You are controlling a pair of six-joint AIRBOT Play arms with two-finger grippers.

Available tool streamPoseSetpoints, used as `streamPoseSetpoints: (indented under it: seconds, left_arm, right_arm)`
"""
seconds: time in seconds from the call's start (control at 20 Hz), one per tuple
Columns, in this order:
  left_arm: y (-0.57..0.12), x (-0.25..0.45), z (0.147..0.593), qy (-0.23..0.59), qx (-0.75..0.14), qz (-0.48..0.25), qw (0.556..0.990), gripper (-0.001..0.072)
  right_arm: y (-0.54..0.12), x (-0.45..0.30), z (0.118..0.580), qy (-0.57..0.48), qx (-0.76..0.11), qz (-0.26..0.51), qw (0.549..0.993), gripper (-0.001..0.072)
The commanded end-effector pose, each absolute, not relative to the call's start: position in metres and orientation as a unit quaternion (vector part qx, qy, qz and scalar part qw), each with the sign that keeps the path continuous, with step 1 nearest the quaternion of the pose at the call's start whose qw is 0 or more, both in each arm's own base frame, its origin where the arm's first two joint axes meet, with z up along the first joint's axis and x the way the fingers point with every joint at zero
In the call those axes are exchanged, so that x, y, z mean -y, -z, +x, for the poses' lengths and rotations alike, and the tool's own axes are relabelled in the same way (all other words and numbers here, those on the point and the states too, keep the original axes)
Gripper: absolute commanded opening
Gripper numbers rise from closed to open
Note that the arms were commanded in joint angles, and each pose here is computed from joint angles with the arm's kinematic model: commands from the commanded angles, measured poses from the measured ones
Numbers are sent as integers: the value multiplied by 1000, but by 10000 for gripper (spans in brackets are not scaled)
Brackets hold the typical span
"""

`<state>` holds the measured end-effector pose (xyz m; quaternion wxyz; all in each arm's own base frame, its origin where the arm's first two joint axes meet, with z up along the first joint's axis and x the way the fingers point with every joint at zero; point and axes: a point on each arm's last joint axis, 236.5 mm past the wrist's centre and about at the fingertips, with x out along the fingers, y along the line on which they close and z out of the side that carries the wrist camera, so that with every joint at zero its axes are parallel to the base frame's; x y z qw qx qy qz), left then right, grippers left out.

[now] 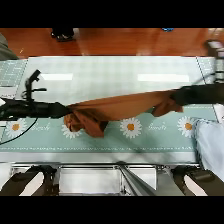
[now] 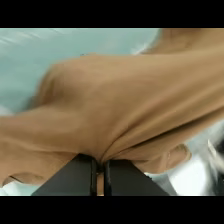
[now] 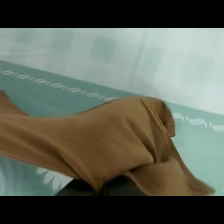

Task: Fold the shirts.

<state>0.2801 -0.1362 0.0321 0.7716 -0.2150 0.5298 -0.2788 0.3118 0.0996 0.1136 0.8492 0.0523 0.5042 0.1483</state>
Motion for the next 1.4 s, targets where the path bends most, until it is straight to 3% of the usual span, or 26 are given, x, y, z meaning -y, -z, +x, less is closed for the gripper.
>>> streamPoseSetpoints:
  seconds: [0.0,0.1,0.15,0.2,0.25,0.3,0.5,0.65,0.8,0.9,1.05,1.35]
  left_arm:
    - [37,103,347,183,-521,-228,802,25]
    - [49,99,383,177,-530,-231,797,34]
    - [53,99,397,180,-535,-233,792,161]
    - [55,101,410,186,-542,-238,785,342]
    - [52,100,420,196,-547,-233,780,508]
    - [42,92,430,195,-556,-237,772,506]
    - [-31,43,441,183,-546,-264,774,506]
    - [-54,51,400,194,-542,-270,771,506]
    - [-6,105,311,236,-617,-264,703,506]
    - [30,140,275,251,-638,-280,672,506]
    - [60,172,269,252,-633,-293,671,506]
    - [80,195,274,253,-649,-296,653,506]
  right_arm:
    - [-44,-103,380,-127,-522,60,841,28]
    - [-19,-110,413,-125,-537,71,832,29]
    - [-10,-113,427,-125,-541,76,828,29]
    - [-5,-116,443,-123,-542,82,827,101]
    - [-4,-117,455,-123,-543,87,826,355]
    - [-8,-113,462,-124,-551,89,820,414]
    - [-55,-32,449,-82,-572,113,808,413]
    - [-66,41,405,-15,-578,162,800,412]
    - [-27,60,354,16,-557,232,797,412]
    - [4,45,326,0,-547,283,788,412]
    - [36,24,295,-24,-559,331,760,411]
    - [53,14,278,-39,-578,326,747,411]
